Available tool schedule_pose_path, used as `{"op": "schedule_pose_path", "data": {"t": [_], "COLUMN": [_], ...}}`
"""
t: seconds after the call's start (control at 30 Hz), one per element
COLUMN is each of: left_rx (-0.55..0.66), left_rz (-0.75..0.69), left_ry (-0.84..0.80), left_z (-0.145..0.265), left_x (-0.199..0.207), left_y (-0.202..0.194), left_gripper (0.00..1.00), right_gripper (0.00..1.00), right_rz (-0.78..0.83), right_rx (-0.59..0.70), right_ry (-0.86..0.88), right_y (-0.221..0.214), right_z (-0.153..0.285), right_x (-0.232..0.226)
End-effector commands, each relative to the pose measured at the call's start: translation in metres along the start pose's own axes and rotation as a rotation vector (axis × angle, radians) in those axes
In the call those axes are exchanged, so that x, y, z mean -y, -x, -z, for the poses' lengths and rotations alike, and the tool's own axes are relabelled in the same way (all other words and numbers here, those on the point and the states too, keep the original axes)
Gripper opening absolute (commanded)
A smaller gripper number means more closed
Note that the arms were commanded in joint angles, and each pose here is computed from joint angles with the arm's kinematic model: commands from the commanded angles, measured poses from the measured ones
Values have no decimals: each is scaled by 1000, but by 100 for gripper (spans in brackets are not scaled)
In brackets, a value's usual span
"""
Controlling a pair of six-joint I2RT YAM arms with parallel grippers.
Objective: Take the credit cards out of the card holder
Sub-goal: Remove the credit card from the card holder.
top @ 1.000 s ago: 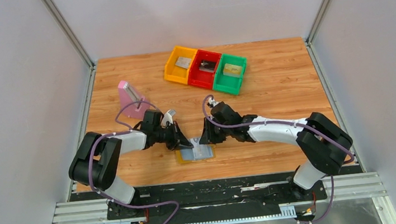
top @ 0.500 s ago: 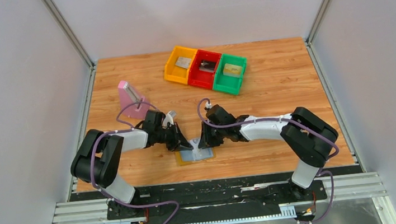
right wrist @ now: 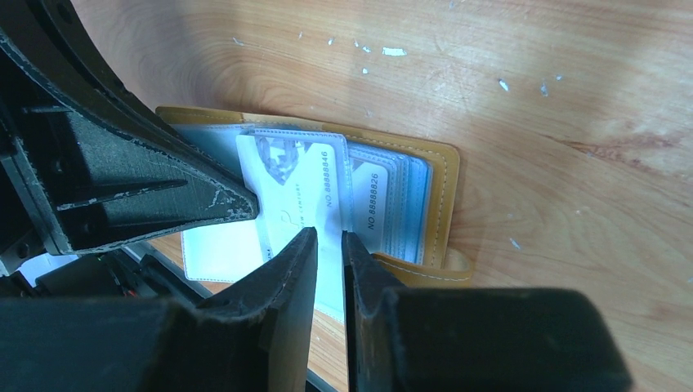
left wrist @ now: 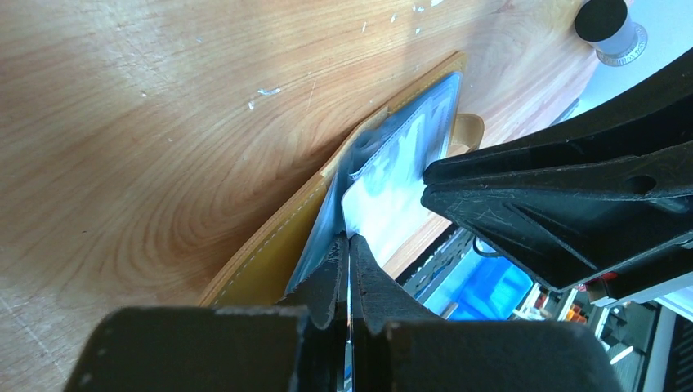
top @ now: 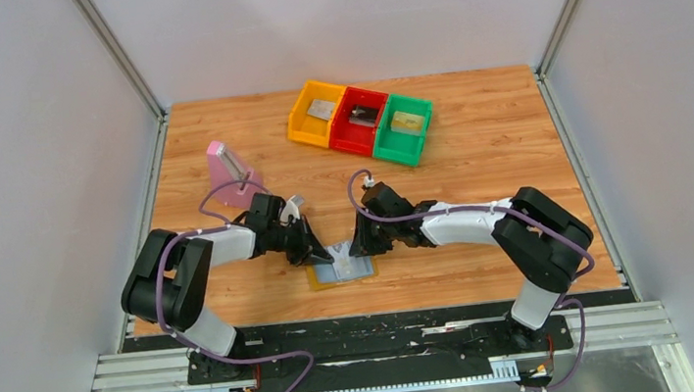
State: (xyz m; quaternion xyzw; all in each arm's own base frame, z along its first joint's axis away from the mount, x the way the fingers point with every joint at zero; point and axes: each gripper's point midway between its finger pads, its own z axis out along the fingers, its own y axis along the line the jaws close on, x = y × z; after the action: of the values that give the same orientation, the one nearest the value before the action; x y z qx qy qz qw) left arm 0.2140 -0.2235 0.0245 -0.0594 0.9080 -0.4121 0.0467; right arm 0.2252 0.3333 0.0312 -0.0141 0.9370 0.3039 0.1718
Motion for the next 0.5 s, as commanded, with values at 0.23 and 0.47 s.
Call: {"op": "schedule_pose_path", "data": {"t": [0.23, 0.47], "left_rx": [-3, 1], "left_rz": [-76, -79], "left_ry": [-83, -85], "left_z": [3, 0], "left_x": [18, 20], "left_y": [0, 0], "left_gripper": [0, 0], "right_gripper": [24, 25], "right_rz": [94, 159], "right_rx": [56, 46], "right_ry": [-49, 137], "right_y": [13, 15], "right_z": [33, 35], "right_x": [2, -40]}}
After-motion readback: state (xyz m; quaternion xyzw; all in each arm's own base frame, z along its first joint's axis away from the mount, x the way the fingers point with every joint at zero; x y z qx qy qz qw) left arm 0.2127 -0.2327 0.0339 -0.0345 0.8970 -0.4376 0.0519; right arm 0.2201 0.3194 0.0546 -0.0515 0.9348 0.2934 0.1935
